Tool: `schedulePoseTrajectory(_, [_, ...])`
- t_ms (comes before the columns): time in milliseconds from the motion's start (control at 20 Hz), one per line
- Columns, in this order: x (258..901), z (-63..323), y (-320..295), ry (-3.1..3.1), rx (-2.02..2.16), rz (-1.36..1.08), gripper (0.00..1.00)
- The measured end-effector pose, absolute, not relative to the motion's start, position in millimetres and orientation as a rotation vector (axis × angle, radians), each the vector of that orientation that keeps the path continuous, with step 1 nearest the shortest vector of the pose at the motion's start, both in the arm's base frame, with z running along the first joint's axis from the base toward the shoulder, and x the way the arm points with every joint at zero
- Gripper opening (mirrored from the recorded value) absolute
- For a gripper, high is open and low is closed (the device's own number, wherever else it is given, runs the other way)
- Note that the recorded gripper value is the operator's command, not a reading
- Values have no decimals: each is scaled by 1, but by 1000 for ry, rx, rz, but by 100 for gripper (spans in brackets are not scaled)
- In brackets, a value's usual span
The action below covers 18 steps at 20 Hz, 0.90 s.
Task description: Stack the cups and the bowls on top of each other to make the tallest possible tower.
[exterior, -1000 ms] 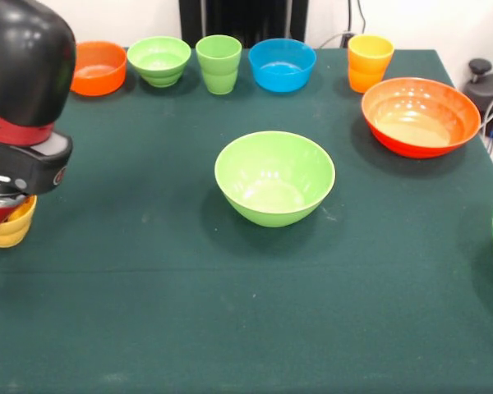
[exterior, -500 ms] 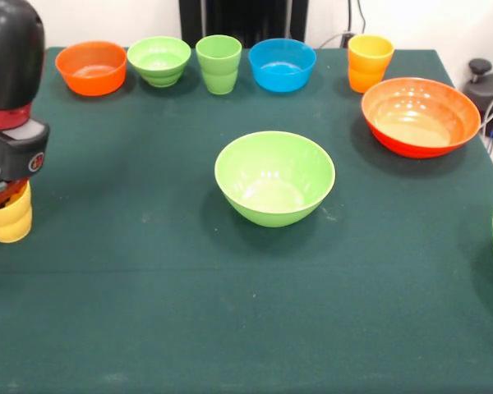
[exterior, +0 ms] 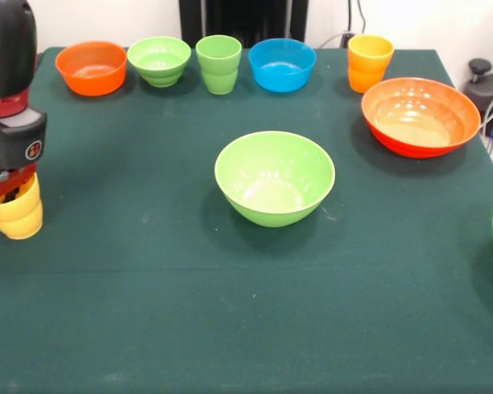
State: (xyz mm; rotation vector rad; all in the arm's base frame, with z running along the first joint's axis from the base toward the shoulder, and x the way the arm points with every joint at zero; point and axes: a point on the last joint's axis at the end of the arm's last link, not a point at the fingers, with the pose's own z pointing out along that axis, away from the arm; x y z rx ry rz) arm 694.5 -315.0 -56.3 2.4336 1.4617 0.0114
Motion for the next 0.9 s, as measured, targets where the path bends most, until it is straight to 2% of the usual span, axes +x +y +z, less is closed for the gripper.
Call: schedulePoseTrajectory(900, [679,-54,-293,1281,2629,147,100])
